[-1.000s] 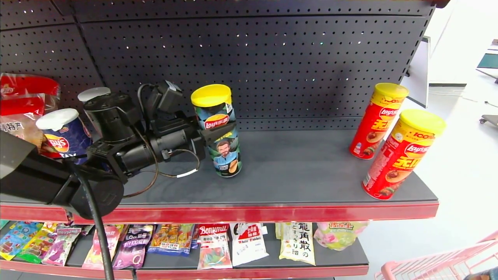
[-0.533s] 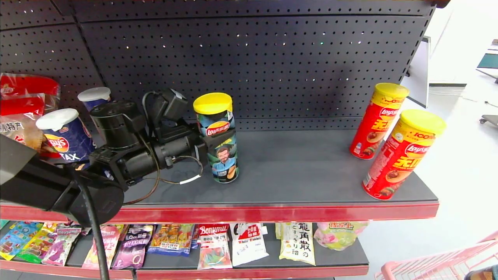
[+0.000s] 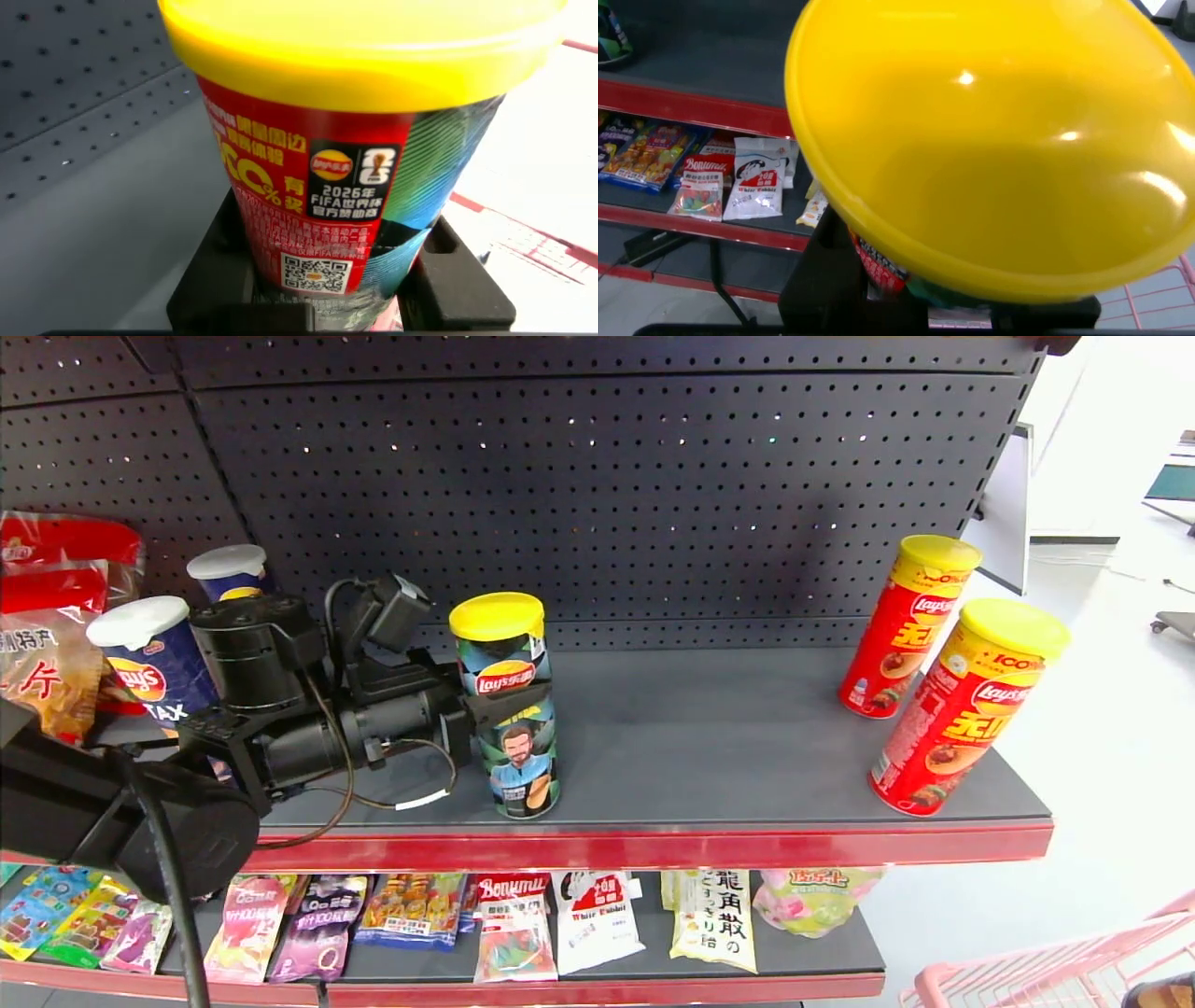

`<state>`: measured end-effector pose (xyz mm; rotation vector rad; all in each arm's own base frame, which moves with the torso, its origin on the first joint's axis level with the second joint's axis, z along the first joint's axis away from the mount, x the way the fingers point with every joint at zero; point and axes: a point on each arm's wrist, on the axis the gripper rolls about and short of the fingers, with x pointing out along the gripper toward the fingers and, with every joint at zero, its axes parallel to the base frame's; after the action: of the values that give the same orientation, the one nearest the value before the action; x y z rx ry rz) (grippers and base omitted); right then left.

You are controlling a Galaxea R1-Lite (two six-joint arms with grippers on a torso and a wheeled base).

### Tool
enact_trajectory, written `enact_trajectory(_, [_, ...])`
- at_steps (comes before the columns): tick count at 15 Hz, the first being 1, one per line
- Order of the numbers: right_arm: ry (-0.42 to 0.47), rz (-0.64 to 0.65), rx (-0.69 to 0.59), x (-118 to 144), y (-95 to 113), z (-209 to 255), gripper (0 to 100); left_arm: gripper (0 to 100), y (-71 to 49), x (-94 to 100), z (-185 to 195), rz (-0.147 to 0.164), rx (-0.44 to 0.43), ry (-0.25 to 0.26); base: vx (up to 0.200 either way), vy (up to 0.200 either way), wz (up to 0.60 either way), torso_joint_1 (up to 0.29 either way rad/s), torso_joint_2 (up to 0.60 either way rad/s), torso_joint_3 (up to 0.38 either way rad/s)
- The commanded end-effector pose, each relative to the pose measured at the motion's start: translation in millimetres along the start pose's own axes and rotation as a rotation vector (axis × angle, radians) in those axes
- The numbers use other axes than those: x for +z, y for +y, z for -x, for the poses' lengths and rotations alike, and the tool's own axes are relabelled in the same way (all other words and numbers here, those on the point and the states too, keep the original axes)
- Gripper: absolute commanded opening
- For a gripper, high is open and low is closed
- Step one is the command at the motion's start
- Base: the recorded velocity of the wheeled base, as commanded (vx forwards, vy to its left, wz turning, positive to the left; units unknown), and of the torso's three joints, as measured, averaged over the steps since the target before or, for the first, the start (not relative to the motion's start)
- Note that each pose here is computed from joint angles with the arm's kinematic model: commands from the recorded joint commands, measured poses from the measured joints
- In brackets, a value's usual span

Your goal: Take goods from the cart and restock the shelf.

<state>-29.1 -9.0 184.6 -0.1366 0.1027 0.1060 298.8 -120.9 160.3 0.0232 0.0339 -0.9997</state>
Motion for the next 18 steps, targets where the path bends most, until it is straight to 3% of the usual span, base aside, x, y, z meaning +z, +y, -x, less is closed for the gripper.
enact_trajectory(1, [-0.003, 0.002, -0.002, 0, 0, 1, 0, 0, 4.1, -0.7, -2, -0.001, 0.005, -0.003, 0.000, 0.000, 0.00, 0.000, 0.00, 0.000])
enact_trajectory(4, [-0.003, 0.002, -0.002, 1, 0, 1, 0, 0, 3.4, -5.1, -3, 0.007, 0.002, 0.011, 0.000, 0.000, 0.00, 0.000, 0.00, 0.000])
enact_trajectory(5, [-0.007, 0.002, -0.002, 2, 0, 1, 0, 0, 8.9, -13.1, -9, 0.009, 0.004, 0.020, 0.000, 0.000, 0.00, 0.000, 0.00, 0.000])
enact_trajectory(10, [-0.004, 0.002, -0.001, 2, 0, 0, 0, 0, 16.4, -15.3, -20, -0.001, -0.004, 0.009, 0.000, 0.000, 0.00, 0.000, 0.00, 0.000])
enact_trajectory(18, [-0.001, 0.002, -0.002, 3, 0, 0, 0, 0, 5.5, -13.1, -27, -0.002, -0.052, 0.006, 0.000, 0.000, 0.00, 0.000, 0.00, 0.000])
